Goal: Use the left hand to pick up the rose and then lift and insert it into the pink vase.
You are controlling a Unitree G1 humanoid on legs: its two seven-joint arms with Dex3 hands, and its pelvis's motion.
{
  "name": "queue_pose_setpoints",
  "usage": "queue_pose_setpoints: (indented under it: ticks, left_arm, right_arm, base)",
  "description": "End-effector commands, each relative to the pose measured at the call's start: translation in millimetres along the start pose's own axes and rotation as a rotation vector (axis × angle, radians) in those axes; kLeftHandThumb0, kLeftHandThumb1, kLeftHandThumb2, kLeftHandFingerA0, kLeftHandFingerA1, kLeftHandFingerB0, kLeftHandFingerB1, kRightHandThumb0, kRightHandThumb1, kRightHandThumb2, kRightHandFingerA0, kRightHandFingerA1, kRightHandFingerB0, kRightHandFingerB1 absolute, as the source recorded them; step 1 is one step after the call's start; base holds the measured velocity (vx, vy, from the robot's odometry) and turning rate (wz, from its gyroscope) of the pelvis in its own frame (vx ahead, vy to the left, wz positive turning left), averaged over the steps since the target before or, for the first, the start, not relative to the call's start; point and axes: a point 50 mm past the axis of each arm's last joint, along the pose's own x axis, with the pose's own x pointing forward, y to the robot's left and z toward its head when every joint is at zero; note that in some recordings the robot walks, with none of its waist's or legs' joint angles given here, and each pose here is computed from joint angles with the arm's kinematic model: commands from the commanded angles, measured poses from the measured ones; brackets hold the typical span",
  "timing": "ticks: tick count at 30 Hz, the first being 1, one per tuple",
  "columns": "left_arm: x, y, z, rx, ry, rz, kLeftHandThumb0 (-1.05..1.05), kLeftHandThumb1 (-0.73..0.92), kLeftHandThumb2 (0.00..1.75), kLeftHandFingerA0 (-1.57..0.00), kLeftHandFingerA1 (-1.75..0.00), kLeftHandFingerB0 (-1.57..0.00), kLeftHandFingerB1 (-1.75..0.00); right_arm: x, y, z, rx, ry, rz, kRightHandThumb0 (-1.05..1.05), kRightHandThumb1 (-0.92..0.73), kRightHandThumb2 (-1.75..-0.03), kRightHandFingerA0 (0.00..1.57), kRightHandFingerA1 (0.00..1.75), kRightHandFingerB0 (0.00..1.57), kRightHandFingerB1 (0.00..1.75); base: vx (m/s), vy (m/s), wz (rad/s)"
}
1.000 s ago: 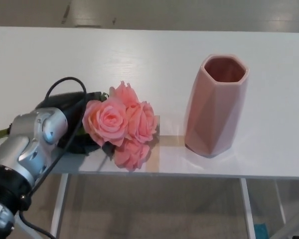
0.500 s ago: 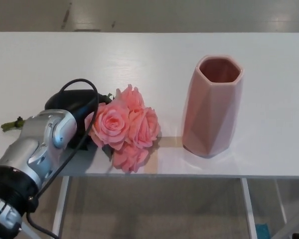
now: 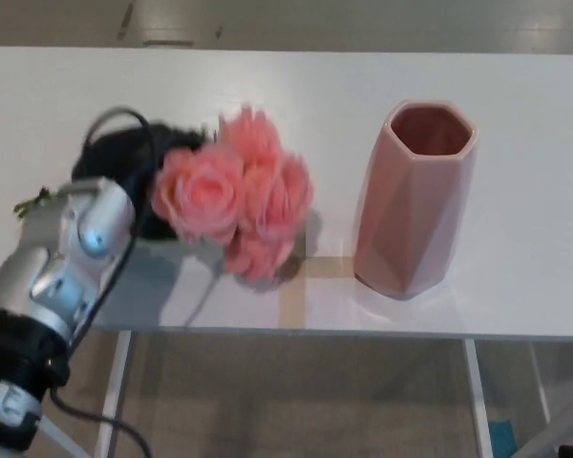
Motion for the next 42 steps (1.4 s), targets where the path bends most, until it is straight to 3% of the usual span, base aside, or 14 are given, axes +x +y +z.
queue_pose_setpoints:
  ticks: [1,3,4,5,6,9,13,19,23,27,42]
  left_arm:
    - [7,38,21,-0.179,-0.084,0.131,-0.23,0.75,0.66,-0.77,-1.42,-0.88,-0.67]
    - [8,58,34,-0.267,-0.113,0.169,-0.22,0.79,0.63,-0.81,-1.33,-0.87,-0.67]
    - [8,64,38,-0.301,-0.124,0.178,-0.23,0.8,0.65,-0.79,-1.37,-0.84,-0.77]
    - [8,67,40,-0.321,-0.129,0.181,-0.23,0.8,0.65,-0.79,-1.37,-0.84,-0.77]
    - [8,75,47,-0.38,-0.15,0.189,-0.23,0.8,0.66,-0.8,-1.4,-0.76,-0.98]
    - [8,81,52,-0.434,-0.167,0.189,-0.22,0.81,0.66,-0.8,-1.4,-0.74,-1.01]
    - [9,99,73,-0.661,-0.221,0.151,-0.2,0.85,0.65,-0.91,-1.39,-0.7,-1.12]
    - [12,111,99,-0.939,-0.265,0.065,-0.2,0.8,0.7,-1.06,-1.34,-0.81,-0.96]
    - [13,115,119,-1.082,-0.298,0.015,-0.2,0.8,0.69,-1.06,-1.38,-0.83,-0.9]
    - [12,119,141,-1.13,-0.331,-0.012,-0.2,0.79,0.66,-1.07,-1.44,-0.83,-0.89]
    - [5,135,185,-1.116,-0.425,-0.081,-0.2,0.8,0.67,-1.08,-1.42,-0.81,-0.93]
  right_arm:
    - [-1,-4,-3,0.003,0.009,-0.004,-0.18,-0.62,-0.58,0.61,0.5,0.56,0.46]
    - [-1,-4,-4,0.003,0.013,-0.006,-0.18,-0.62,-0.58,0.61,0.5,0.56,0.47]
    - [-1,-4,-4,0.003,0.013,-0.005,-0.18,-0.62,-0.58,0.61,0.5,0.56,0.47]
    - [-1,-3,-4,0.003,0.012,-0.004,-0.18,-0.62,-0.58,0.61,0.5,0.56,0.47]
    - [-1,-4,-5,0.001,0.014,-0.005,-0.18,-0.62,-0.58,0.62,0.5,0.56,0.46]
    - [-1,-4,-6,0.001,0.015,-0.004,-0.18,-0.62,-0.58,0.62,0.5,0.56,0.47]
    - [-2,-4,-7,-0.013,0.018,0.004,-0.18,-0.62,-0.58,0.61,0.49,0.56,0.47]
    - [-2,-4,-8,-0.013,0.018,0.006,-0.17,-0.63,-0.58,0.61,0.5,0.56,0.47]
    - [-2,-3,-8,-0.013,0.018,0.009,-0.17,-0.63,-0.58,0.61,0.5,0.55,0.47]
    - [-2,-3,-6,-0.022,0.013,0.014,-0.18,-0.62,-0.58,0.61,0.5,0.55,0.47]
    - [-2,-2,-7,-0.023,0.016,0.02,-0.17,-0.62,-0.58,0.61,0.5,0.56,0.47]
  base:
    - [0.0,0.0,0.0]
    - [0.0,0.0,0.0]
    - [0.0,0.0,0.0]
    - [0.0,0.0,0.0]
    - [0.0,0.0,0.0]
    - [0.0,0.0,0.0]
    - [0.0,0.0,0.0]
    - [0.0,0.0,0.0]
    - [0.0,0.0,0.0]
    - [0.0,0.0,0.0]
    - [0.0,0.0,0.0]
